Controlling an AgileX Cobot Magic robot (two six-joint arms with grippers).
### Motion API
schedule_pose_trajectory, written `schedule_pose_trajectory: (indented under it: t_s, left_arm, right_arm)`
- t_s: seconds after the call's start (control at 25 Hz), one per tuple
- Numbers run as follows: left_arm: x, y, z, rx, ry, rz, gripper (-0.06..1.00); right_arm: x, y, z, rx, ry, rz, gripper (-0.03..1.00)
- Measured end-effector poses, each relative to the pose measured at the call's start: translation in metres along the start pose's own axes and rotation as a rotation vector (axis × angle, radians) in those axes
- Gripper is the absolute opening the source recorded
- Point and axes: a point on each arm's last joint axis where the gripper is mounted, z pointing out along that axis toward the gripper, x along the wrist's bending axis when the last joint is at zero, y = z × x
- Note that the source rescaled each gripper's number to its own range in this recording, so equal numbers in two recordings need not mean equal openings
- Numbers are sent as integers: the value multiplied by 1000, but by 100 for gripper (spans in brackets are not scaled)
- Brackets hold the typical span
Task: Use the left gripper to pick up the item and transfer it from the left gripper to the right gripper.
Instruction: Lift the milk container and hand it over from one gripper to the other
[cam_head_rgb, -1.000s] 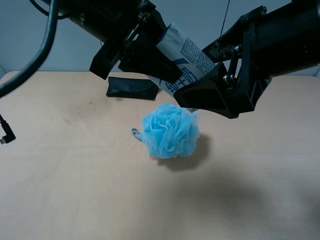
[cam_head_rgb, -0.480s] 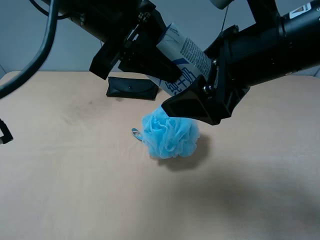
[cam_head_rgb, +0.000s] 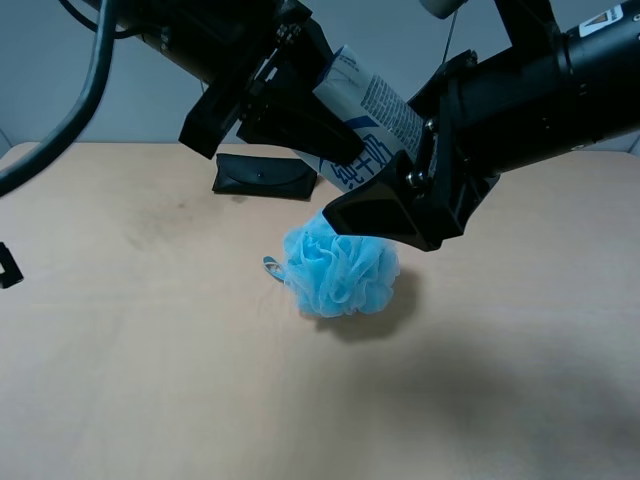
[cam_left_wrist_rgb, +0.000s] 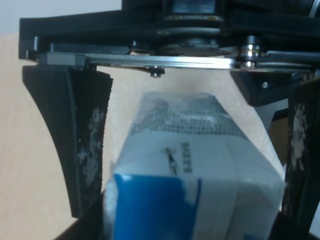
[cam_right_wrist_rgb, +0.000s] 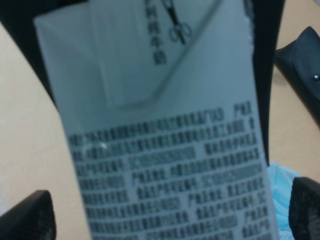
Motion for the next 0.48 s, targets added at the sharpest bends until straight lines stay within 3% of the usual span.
schedule_pose_trajectory:
  t_s: [0.12,0.2,0.48]
  left_arm:
    - [0,0,0,0,0,-1,1]
    - [0,0,0,0,0,-1,1]
    - [-1,0,0,-1,-6,-1,1]
  right_arm:
    - [0,0,0,0,0,0,100]
    - [0,0,0,0,0,0,95]
    - [0,0,0,1,-3,-4,28]
